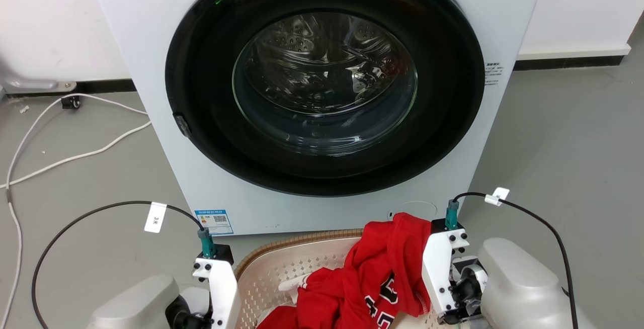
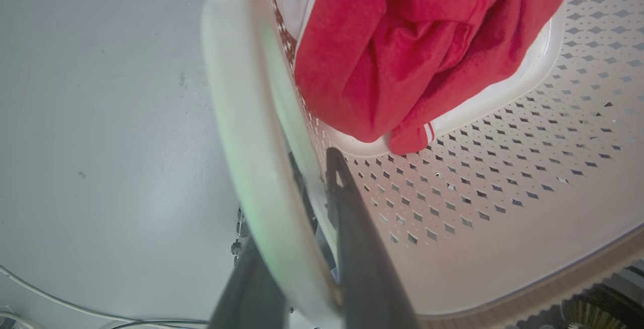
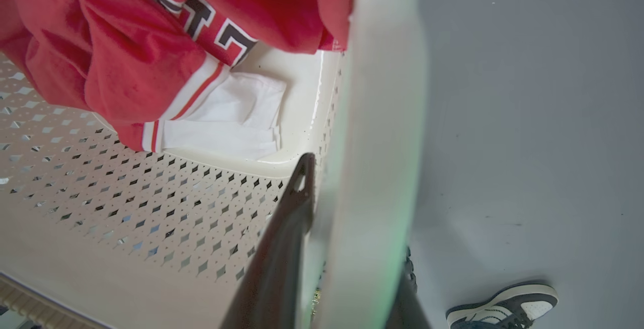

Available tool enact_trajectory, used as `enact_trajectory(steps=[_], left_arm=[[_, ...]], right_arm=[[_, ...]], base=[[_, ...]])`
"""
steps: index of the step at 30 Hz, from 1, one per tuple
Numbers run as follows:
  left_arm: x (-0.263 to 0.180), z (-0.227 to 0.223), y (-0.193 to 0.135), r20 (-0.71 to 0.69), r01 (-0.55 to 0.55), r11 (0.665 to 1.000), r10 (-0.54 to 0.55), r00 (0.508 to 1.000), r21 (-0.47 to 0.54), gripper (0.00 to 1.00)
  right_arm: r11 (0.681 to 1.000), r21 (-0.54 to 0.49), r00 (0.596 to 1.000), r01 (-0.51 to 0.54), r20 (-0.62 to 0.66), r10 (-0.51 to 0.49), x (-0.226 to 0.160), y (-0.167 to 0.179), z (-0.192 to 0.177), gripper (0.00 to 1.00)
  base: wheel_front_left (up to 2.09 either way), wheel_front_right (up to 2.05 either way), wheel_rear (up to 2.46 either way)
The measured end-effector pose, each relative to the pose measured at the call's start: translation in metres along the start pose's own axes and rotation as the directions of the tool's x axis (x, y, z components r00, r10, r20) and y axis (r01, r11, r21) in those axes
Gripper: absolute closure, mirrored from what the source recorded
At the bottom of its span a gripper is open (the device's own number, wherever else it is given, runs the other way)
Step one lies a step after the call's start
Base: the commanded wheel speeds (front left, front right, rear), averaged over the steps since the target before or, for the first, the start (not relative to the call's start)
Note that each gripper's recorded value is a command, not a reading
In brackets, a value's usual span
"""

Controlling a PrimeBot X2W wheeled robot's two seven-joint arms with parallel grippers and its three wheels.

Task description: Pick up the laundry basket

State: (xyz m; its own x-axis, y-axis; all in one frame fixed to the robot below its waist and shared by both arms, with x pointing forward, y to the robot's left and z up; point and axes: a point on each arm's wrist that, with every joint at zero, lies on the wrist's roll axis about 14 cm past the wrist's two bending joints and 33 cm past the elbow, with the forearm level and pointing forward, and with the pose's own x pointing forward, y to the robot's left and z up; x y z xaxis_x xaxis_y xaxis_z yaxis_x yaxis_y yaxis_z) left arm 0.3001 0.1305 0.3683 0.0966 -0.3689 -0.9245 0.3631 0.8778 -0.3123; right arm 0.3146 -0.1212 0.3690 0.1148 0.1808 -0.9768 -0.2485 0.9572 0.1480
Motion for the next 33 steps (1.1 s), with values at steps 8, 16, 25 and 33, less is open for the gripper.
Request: enact_trajectory(steps=[8,16,25,33], left_arm=[[-0.0027,-0.0022,-0.0011,-0.012,0.001,1.0,-0.001,1.0,-0.002,1.0],[-0.0024,-0.0017,-0.0022,-0.021,0.006,1.0,-0.006,1.0,-0.003,1.0],[-0.0021,-0.0019,-0.0016,-0.031,0.008,1.0,-0.008,0.999,-0.004,1.0],[-0.0032,-0.002,-0.0001,-0.033,0.006,1.0,-0.006,0.999,-0.007,1.0]], right_arm=[[1.0,0.002,1.0,-0.007,0.001,0.007,-0.0026,0.0019,-0.0011,1.0],[1.0,0.015,1.0,-0.01,-0.007,0.01,-0.001,0.0005,-0.003,1.0],[1.0,0.022,1.0,-0.015,-0.018,0.016,0.0006,0.0006,-0.0035,1.0],[1.0,0.021,1.0,-0.02,-0.024,0.02,0.0016,0.0022,-0.0036,1.0]], base=[[0.0,0.0,0.0],[0.0,0.0,0.0],[0.0,0.0,0.0],[0.0,0.0,0.0]])
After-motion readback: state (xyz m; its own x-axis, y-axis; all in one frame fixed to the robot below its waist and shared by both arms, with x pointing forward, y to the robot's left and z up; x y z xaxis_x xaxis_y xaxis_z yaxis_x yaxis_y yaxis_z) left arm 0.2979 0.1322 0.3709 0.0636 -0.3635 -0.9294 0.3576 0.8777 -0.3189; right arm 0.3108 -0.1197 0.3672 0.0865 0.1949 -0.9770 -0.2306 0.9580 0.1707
